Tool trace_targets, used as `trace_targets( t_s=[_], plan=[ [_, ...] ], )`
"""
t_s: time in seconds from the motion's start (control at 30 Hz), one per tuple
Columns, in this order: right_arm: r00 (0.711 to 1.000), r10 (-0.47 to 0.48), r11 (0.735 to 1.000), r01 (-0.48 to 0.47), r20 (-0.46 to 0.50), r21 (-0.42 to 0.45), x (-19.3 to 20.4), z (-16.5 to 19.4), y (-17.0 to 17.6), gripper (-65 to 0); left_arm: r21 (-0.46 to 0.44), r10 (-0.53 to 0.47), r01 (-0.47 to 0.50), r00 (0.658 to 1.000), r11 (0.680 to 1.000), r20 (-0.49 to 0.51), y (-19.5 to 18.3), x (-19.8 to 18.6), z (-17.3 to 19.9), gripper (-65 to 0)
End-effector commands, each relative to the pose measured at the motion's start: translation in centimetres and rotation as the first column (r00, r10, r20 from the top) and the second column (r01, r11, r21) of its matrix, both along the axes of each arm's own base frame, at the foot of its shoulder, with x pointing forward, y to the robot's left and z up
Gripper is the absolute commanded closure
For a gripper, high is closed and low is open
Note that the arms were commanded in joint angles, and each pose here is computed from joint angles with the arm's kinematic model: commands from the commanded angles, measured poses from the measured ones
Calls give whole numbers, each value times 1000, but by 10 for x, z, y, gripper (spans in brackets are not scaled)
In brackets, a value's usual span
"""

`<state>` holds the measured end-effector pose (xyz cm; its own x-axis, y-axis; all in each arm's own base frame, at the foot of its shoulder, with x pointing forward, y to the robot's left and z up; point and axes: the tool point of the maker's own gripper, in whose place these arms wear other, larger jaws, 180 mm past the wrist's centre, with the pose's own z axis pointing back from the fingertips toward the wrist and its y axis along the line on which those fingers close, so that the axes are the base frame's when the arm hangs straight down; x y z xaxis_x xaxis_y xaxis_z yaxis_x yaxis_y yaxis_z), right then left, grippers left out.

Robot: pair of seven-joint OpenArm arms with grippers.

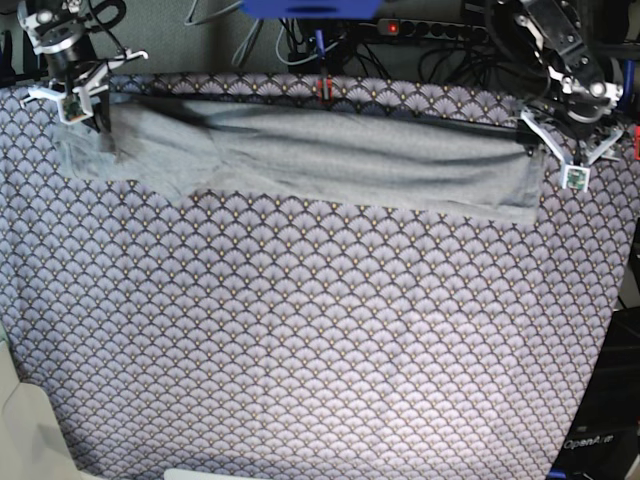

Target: Fold the T-shirt properly

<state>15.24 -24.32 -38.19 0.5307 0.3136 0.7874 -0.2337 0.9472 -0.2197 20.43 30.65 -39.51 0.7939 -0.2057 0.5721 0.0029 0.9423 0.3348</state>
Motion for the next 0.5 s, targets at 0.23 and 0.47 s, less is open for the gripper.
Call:
trace_targets(
  t_s=[0.23, 0.47],
  plan=[
    [999, -47, 999, 47, -23, -3, -3, -15, -16, 0, 18, -5, 4, 999, 1000, 35, 4, 7, 10, -529],
    [998, -65, 998, 64, -16, -23, 2, -14, -24, -6, 18, -5, 4, 999, 1000, 35, 4, 7, 10, -529]
  ],
)
